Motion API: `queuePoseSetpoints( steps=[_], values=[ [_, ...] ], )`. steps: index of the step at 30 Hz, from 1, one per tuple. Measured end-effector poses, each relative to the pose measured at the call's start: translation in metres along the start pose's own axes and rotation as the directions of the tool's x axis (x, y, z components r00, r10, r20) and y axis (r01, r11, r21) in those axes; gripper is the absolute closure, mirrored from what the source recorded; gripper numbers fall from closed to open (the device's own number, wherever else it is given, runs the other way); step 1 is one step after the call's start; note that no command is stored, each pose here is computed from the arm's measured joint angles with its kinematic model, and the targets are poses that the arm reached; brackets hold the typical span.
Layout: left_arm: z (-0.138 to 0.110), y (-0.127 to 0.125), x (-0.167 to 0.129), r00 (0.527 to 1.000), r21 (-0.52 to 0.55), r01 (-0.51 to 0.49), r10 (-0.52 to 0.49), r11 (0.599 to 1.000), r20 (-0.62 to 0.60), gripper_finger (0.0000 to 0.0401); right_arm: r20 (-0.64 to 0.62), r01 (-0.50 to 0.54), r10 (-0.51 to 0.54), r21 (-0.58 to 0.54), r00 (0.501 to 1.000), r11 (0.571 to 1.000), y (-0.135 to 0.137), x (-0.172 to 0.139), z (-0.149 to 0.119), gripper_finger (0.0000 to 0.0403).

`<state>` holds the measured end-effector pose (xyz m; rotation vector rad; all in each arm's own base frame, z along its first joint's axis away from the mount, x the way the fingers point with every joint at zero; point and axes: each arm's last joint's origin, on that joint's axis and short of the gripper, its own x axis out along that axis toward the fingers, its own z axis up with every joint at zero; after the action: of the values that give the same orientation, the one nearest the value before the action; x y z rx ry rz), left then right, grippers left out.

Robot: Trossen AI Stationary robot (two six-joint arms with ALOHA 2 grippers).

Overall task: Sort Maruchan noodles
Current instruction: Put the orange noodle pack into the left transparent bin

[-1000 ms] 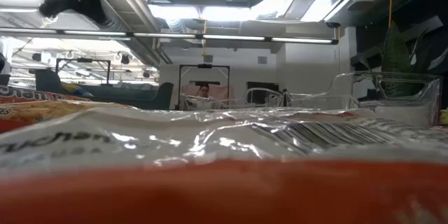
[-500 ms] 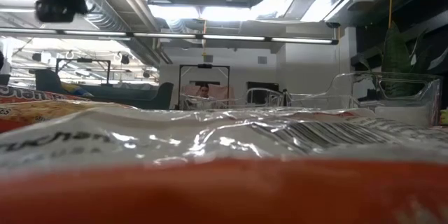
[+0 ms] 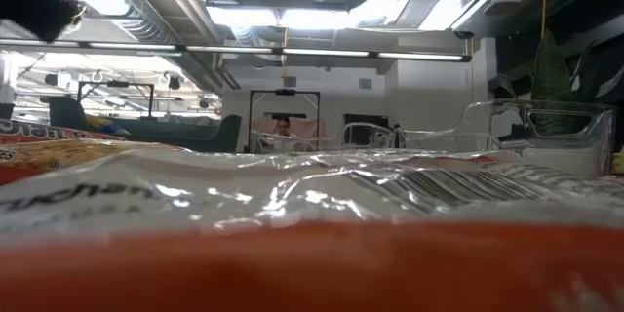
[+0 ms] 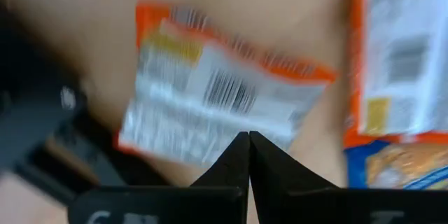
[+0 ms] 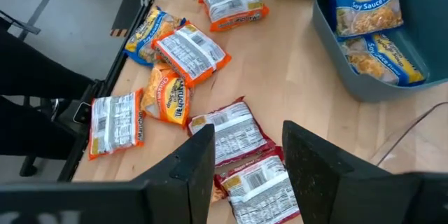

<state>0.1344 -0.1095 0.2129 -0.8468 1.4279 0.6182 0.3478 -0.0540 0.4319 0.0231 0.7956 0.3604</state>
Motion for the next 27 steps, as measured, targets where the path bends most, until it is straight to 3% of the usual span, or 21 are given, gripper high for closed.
queuePoseSetpoints(
  steps=[5,18,21,24,27],
  values=[
    [-0.023,-0.008,0.018,0.995,-0.074,-0.094,0.091,0.993,-0.048,0.04,0.002,-0.003,0.003,-0.002,1.0,1.0,0.0,0.0,0.0,0.0251],
    [-0.021,-0.036,0.056,0.987,-0.164,-0.053,0.077,0.985,0.144,0.0401,0.002,-0.006,0.006,-0.019,1.0,1.0,0.0,0.0,0.0,0.0251],
    [-0.014,-0.045,0.062,0.978,-0.175,0.012,0.026,0.984,0.209,0.0401,0.002,-0.006,0.006,-0.019,1.0,1.0,0.0,0.0,0.0,0.0251],
    [0.003,-0.053,0.06,0.931,-0.185,0.124,-0.05,0.975,0.361,0.0401,0.004,-0.005,0.006,-0.024,1.0,1.0,0.0,0.0,0.0,0.0251],
    [0.026,-0.052,0.056,0.859,-0.204,0.153,-0.028,0.967,0.512,0.0401,0.016,-0.001,0.002,-0.044,1.0,0.999,0.0,0.0,0.002,0.0251]
  ],
)
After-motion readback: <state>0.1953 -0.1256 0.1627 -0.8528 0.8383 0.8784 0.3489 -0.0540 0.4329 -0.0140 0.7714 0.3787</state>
